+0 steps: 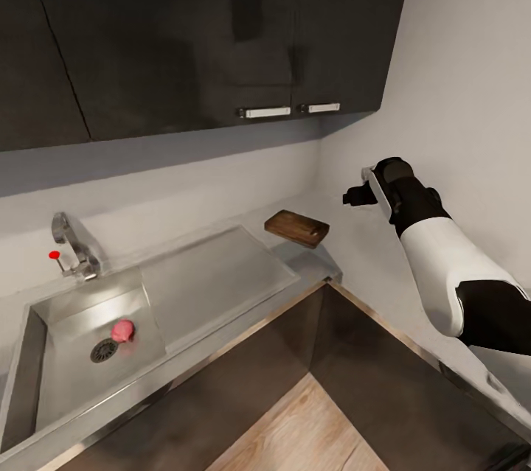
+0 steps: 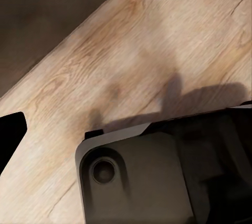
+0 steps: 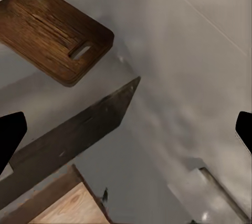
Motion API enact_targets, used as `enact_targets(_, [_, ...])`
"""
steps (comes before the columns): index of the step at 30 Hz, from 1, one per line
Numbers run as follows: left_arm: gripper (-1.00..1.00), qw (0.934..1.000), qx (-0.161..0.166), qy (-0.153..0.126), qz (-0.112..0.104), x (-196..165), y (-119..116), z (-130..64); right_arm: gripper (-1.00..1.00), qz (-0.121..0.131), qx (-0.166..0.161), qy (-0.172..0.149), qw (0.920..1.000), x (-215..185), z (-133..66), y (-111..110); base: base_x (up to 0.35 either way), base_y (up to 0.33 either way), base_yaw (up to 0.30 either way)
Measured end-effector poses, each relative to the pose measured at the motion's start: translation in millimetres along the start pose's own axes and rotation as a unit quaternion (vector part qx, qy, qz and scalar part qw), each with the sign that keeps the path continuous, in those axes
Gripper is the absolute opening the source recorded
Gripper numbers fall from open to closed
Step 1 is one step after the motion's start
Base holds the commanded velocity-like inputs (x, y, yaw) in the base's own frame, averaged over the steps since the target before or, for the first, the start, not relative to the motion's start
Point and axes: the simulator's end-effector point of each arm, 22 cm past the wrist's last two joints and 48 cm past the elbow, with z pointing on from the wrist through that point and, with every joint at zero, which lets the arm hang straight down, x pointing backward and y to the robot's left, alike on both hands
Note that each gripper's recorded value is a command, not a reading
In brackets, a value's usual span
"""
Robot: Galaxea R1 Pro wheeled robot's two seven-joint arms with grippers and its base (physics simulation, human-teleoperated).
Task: In the kitchen, take the Vidalia onion out of the sink, dice it on the chopping board with the paring knife, put the diced onion into the bowl on the countertop, then place both the paring knife and the chopping board into the sink.
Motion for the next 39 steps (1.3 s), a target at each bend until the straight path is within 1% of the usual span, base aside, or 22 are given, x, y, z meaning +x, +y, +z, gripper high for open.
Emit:
enact_targets(12, [1.00, 1.0000, 0.000, 0.000, 0.000, 0.1, -0.3, 0.0, 1.00, 0.000, 0.000, 0.000, 1.0000, 0.0, 0.0, 0.2, 0.294, -0.153, 0.000])
enact_targets(16, [1.00, 1.0000, 0.001, 0.000, 0.000, 0.0, -0.5, 0.1, 1.00, 0.000, -0.001, 0.000, 1.0000, 0.2, 0.5, 0.3, 0.194, -0.157, 0.000])
enact_targets(25, [1.00, 1.0000, 0.000, 0.000, 0.000, 0.1, 0.7, 0.0, 1.00, 0.000, -0.001, 0.001, 1.0000, 0.5, 0.7, 0.3, 0.049, -0.013, 0.000])
enact_targets(39, [1.00, 1.0000, 0.000, 0.000, 0.000, 0.2, 0.8, -0.1, 1.00, 0.000, -0.001, 0.001, 1.0000, 0.7, 0.8, 0.3, 0.264, 0.000, 0.000])
